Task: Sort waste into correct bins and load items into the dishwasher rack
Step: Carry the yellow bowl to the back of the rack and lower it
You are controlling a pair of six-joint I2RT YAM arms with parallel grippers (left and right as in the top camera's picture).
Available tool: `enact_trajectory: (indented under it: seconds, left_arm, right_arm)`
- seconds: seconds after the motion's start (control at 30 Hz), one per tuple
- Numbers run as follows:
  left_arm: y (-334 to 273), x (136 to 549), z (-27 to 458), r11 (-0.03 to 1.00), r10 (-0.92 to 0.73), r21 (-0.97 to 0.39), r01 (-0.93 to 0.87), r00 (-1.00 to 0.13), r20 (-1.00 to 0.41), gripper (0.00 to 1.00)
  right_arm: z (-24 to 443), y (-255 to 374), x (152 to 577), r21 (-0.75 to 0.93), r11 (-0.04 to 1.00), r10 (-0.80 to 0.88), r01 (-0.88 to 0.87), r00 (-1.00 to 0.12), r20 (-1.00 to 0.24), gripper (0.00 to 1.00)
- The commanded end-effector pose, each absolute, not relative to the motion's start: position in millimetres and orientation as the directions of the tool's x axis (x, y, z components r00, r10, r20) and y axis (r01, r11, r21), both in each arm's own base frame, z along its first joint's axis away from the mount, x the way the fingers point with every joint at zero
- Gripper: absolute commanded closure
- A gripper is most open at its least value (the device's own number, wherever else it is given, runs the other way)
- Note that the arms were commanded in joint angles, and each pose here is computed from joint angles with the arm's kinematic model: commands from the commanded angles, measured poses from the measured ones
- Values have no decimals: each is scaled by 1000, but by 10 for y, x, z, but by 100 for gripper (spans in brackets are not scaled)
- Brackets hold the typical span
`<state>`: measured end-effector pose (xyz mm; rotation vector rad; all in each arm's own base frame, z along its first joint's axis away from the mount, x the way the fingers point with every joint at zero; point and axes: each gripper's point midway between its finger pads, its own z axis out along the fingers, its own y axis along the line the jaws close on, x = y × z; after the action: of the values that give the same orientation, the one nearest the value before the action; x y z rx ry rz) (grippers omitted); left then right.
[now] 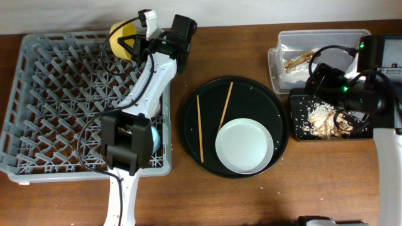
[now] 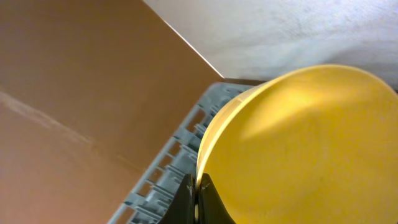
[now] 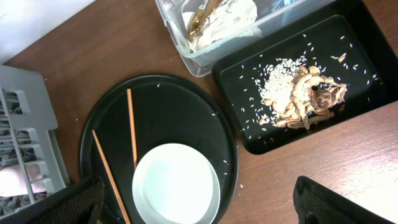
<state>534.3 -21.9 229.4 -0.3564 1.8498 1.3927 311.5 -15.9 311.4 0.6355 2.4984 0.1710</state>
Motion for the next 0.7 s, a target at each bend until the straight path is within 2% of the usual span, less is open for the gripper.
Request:
enact_trajectory:
  seconds: [0.0, 0.03, 0.13, 0.37, 0.57, 0.67]
  left_arm:
    - [-294, 5357, 2283, 365, 230, 682, -633, -649, -725, 100]
    - [-314, 5388, 2239, 394, 221, 673, -626, -647, -730, 100]
    - [-327, 5425, 2166, 398, 218, 668, -629, -642, -735, 100]
    - [-336, 5489, 1666, 352, 248, 743, -569, -709, -660, 100]
    - [-298, 5426, 1789, 247, 274, 748, -616, -696, -664, 100]
    - [-326, 5427, 1782, 253, 278, 751, -610, -697, -661, 100]
  right_arm:
    - [3122, -195, 3128, 237, 879, 477, 415, -731, -489, 2]
    - [3122, -196, 3128, 237, 878, 477, 415, -730, -489, 1]
    - [3122, -196, 3128, 237, 878, 477, 415, -730, -489, 1]
    - [3122, -196, 3128, 237, 878, 477, 415, -730, -489, 2]
    - [3122, -196, 3128, 237, 878, 477, 415, -730, -489, 2]
    - [3122, -196, 3128, 237, 878, 477, 415, -730, -489, 2]
